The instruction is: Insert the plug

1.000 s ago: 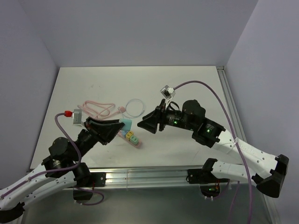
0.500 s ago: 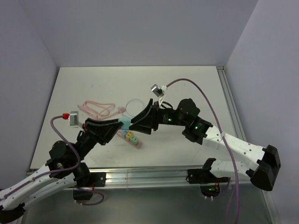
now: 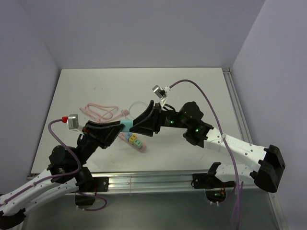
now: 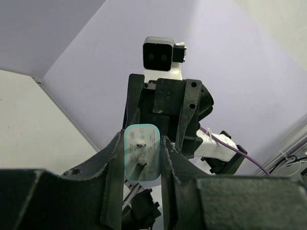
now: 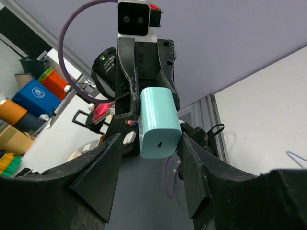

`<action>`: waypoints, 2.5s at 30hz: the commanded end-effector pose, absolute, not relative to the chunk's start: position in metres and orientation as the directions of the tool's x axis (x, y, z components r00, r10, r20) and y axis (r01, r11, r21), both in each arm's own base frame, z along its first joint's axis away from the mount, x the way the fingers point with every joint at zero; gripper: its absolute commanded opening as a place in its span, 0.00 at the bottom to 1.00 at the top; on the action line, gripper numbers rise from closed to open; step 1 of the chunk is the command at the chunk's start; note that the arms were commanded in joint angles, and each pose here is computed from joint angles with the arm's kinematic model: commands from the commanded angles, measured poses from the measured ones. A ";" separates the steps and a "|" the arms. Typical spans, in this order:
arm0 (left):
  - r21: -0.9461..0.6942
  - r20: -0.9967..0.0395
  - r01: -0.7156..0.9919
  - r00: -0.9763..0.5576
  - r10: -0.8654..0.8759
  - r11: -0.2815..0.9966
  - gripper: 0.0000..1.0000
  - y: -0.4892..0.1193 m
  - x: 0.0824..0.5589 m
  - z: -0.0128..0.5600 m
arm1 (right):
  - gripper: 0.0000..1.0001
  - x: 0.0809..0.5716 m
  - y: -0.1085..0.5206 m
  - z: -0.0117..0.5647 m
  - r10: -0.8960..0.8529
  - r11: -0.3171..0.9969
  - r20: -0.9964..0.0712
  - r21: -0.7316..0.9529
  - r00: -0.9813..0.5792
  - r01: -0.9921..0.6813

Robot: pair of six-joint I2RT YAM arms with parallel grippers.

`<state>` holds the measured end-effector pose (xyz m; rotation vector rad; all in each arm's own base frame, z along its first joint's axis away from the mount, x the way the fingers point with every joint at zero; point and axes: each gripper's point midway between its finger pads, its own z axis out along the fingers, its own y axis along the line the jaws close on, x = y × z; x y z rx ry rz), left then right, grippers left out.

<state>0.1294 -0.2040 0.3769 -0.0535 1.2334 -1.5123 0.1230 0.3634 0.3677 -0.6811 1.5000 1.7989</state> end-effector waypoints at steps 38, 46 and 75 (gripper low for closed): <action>-0.863 -0.498 0.141 -0.068 -0.865 0.486 0.79 -0.025 0.150 0.347 | 0.00 0.165 0.475 0.216 -0.401 0.383 -0.808 0.280 -0.431 -0.880; -0.874 -0.458 0.211 -0.056 -0.887 0.437 0.75 -0.010 0.137 0.357 | 0.00 0.165 0.511 0.161 -0.566 0.434 -0.733 0.125 -0.378 -0.892; -0.873 -0.452 0.232 -0.058 -0.890 0.429 0.76 -0.006 0.132 0.361 | 0.00 0.270 0.472 0.100 -0.760 0.557 -0.574 -0.335 -0.304 -0.760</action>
